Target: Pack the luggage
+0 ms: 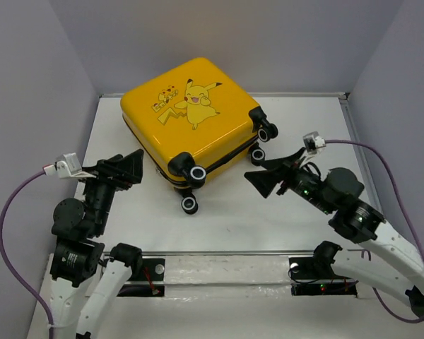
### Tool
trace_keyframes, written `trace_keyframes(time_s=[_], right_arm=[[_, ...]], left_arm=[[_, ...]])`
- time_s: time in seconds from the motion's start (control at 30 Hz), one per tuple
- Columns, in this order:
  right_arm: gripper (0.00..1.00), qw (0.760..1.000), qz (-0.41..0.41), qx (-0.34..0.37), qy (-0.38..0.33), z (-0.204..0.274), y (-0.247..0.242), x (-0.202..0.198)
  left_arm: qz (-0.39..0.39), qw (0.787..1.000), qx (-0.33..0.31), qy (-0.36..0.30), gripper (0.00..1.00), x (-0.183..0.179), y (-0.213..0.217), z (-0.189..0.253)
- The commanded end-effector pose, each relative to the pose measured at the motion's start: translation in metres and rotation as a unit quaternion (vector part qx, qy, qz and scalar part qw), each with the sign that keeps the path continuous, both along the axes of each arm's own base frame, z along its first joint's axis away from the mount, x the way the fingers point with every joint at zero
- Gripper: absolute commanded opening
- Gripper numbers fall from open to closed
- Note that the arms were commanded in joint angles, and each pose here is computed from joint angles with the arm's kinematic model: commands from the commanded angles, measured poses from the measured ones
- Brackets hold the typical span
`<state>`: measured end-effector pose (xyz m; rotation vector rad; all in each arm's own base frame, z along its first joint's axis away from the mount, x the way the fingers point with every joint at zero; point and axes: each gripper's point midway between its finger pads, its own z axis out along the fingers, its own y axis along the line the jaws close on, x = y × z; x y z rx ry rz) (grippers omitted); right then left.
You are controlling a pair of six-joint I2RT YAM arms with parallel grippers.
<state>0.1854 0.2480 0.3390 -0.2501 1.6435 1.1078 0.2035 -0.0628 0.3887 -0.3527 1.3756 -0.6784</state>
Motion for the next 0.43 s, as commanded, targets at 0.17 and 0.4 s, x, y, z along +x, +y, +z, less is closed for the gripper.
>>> trace_keyframes(time_s=[0.17, 0.4], right_arm=[[1.00, 0.994, -0.070, 0.041, -0.070, 0.056, -0.080, -0.036], [1.00, 0.996, -0.086, 0.010, -0.038, 0.024, -0.062, -0.013]], left_arm=[[-0.082, 0.994, 0.075, 0.002, 0.99, -0.028, -0.021, -0.021], [-0.091, 0.992, 0.084, -0.006, 0.99, -0.018, -0.028, -0.022]])
